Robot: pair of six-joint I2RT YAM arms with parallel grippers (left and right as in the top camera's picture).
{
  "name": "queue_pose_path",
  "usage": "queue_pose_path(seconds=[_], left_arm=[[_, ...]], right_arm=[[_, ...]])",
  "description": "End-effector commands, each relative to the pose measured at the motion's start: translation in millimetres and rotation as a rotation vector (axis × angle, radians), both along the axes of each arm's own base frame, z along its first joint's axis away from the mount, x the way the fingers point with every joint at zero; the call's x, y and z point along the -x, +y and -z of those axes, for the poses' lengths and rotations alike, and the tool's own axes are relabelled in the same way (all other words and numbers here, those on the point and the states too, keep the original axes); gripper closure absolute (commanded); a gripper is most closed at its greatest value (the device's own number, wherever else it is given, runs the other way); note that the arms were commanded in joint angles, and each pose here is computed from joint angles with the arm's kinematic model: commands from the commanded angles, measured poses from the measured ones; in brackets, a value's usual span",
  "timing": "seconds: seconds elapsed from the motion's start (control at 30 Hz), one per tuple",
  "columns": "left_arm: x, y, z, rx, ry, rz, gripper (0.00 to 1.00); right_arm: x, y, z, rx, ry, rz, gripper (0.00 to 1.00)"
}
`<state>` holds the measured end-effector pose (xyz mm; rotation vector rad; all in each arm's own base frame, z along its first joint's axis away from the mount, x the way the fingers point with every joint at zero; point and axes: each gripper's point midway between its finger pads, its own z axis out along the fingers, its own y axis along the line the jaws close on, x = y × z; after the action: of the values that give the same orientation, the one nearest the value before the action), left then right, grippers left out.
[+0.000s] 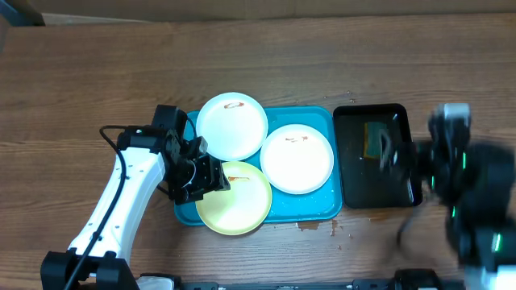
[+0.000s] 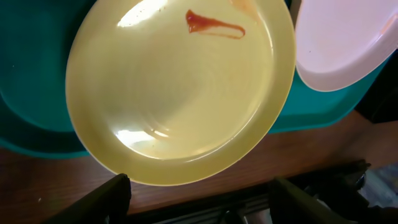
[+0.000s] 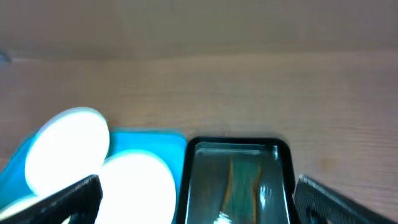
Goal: Clean dirty plates on tray and stack at the side
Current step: 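Move the left gripper to the yellow plate's near rim, then reach the right gripper into the black tray and grasp the sponge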
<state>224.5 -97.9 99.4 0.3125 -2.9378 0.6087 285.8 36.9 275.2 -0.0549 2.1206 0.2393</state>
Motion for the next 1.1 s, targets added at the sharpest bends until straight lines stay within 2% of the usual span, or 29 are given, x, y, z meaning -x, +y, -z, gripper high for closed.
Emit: queue_pose_path(seconds=[0.0,0.2,0.3,0.37,0.53,0.77,1.07], left_arm=[[0.2,-4.7,-1.5,0.019,-0.001,0.000,0.28],[-0.2,-5.3,-1.8,0.023,-0.003,0.000,0.28],[-0.1,-5.3,-1.8,0.023,-0.002,0.000,0.28],[-0.1,-5.1,-1.7,0.022,-0.002,0.000,0.28],[-1.1,-5.3,-1.7,0.023,-0.007,0.000,0.27],[-1.0,-5.3,-1.7,0.023,-0.006,0.000,0.27],[-0.7,-5.3,-1.7,0.023,-0.005,0.000,0.26]], right_arm=[[-39.1,8.5,-2.6,-0.029,0.168,-0.033,0.00],[-74.9,13.6,39.5,-0.055,0.479,-0.035,0.00],[-82.5,7.2,79.4,-0.038,0.607,0.011,0.16],[-81.5,2.7,106.8,-0.041,0.708,0.064,0.22],[-76.3,0.6,174.7,-0.032,0.922,0.097,0.23],[-64.1,-6.2,245.3,0.016,1.095,0.123,0.32],[-56.9,-14.4,257.9,0.050,1.144,0.175,0.32]])
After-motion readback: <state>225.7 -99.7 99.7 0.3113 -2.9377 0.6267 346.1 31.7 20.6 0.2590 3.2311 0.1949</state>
